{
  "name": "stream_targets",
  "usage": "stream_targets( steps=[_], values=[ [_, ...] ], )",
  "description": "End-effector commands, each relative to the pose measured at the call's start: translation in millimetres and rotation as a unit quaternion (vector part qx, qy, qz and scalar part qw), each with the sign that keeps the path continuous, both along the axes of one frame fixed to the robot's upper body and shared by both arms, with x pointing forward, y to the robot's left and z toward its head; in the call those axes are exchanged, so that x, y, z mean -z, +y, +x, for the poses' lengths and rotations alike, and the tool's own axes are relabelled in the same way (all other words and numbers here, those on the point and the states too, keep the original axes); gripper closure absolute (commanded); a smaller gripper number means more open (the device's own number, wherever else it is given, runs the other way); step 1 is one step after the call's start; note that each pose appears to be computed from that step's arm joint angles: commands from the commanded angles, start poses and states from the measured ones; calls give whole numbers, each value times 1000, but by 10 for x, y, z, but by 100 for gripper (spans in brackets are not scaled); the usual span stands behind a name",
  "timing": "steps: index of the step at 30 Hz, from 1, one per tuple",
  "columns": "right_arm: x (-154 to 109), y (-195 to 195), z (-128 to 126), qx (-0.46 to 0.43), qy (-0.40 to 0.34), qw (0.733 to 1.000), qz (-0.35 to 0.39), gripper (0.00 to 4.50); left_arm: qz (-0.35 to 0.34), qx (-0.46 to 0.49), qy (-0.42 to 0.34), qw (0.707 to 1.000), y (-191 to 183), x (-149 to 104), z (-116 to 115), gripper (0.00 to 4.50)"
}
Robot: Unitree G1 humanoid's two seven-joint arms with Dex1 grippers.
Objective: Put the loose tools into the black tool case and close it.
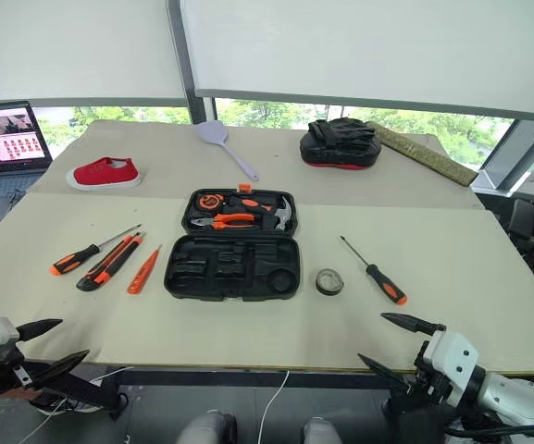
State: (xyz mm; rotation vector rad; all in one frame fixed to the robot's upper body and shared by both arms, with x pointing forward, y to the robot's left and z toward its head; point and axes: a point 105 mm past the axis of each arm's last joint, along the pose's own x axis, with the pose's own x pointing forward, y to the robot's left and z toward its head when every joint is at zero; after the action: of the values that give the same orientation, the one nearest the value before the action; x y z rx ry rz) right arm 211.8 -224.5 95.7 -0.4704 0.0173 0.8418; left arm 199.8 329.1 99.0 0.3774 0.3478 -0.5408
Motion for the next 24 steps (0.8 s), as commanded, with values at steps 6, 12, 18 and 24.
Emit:
stream_targets(
  steps=[6,12,18,24],
  values=[
    [-705,736,191,-101,-119,968,198,2,-187,-293,-128,929,621,-252,-62,0],
    [-966,854,301,-111,-163,953,229,2,-197,-362,-106,905,839,-205,-101,0],
    [-907,856,293,-108,-154,957,221,2,-187,-312,-94,927,725,-550,408,0],
    [-879,855,336,-101,-166,958,209,2,-103,-272,-16,957,736,-550,973,0]
  ],
)
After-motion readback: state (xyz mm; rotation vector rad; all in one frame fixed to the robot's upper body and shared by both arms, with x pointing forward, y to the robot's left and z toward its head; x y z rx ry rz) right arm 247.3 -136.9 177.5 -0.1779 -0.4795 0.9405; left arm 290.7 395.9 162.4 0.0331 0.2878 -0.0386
